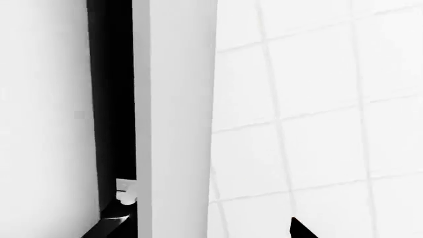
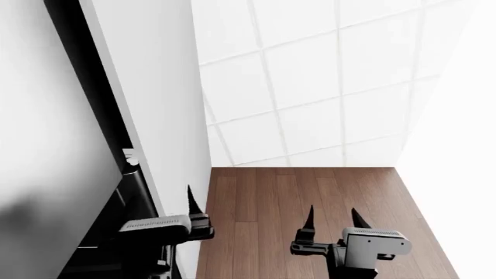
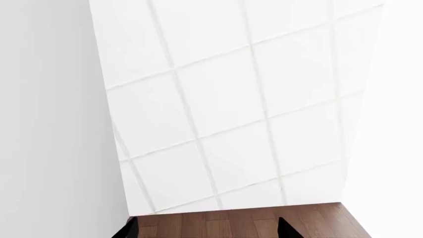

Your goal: Close the fridge doors

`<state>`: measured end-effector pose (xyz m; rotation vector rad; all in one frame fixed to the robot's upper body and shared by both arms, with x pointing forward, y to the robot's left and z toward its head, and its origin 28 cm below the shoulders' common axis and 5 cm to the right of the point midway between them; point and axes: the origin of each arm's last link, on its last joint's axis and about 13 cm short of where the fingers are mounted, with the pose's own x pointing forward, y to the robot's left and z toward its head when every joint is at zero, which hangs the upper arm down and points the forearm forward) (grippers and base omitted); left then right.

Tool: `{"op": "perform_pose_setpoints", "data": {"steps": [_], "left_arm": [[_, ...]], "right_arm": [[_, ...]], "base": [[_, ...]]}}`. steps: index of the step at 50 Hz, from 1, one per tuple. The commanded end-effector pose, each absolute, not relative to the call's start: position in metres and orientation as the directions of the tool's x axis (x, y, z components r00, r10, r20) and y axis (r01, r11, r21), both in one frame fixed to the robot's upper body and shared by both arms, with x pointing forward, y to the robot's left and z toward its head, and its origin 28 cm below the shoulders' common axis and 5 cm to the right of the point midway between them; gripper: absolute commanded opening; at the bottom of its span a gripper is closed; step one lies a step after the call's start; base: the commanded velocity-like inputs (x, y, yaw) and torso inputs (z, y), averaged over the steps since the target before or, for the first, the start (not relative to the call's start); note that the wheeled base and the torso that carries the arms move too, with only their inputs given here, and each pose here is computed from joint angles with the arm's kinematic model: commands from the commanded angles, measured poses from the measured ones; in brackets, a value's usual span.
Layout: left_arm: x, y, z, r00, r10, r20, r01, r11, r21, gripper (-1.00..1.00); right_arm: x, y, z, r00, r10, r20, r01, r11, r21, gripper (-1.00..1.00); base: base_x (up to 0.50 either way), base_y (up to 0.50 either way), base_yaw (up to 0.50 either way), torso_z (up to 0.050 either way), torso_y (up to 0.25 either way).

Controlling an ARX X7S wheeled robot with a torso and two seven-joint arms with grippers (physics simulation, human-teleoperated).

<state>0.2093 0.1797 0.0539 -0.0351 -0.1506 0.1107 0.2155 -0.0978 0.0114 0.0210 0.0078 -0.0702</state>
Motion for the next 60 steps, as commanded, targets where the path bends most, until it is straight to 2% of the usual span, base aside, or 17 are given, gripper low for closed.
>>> {"op": "perform_pose_setpoints", "data": {"steps": [1,10,13,24,35,41,49,60], "left_arm": [[0.218,0.159,0.105,0.88,0.379,0.286,-0.323,0.92,-0.224,1.0],[0.246,0.15,0.132,0.685,0.657,0.314,-0.5,0.737,-0.454,1.0],[0.255,0.15,0.132,0.659,0.702,0.27,-0.533,0.69,-0.49,1.0],[0.293,0.152,0.147,0.566,0.784,0.254,-0.581,0.598,-0.552,1.0],[0.327,0.166,0.159,0.393,0.891,0.227,-0.676,0.447,-0.587,1.0],[0.335,0.172,0.161,0.281,0.928,0.246,-0.729,0.373,-0.574,1.0],[0.342,0.183,0.166,0.177,0.958,0.227,-0.763,0.279,-0.584,1.0],[0.349,0.203,0.178,0.068,0.986,0.151,-0.756,0.15,-0.637,1.0]], "right_arm": [[0.216,-0.098,0.011,0.998,-0.069,-0.012,0.069,0.997,0.022,1.0],[0.215,-0.098,0.011,0.998,-0.067,-0.01,0.067,0.997,0.025,1.0],[0.215,-0.098,0.011,0.998,-0.066,-0.011,0.067,0.997,0.025,1.0],[0.215,-0.098,0.011,0.998,-0.064,-0.01,0.065,0.998,0.024,1.0],[0.215,-0.098,0.011,0.998,-0.064,-0.01,0.064,0.998,0.024,1.0],[0.215,-0.098,0.012,0.998,-0.065,-0.009,0.065,0.998,0.023,1.0],[0.215,-0.098,0.012,0.998,-0.065,-0.009,0.065,0.998,0.022,1.0],[0.215,-0.098,0.012,0.998,-0.065,-0.009,0.065,0.998,0.023,1.0]], "base": [[0.0,0.0,0.0,0.0,0.0],[0.0,0.0,0.0,0.0,0.0],[0.0,0.0,0.0,0.0,0.0],[0.0,0.0,0.0,0.0,0.0],[0.0,0.0,0.0,0.0,0.0],[0.0,0.0,0.0,0.0,0.0],[0.0,0.0,0.0,0.0,0.001],[0.0,0.0,0.0,0.0,0.001]]}}
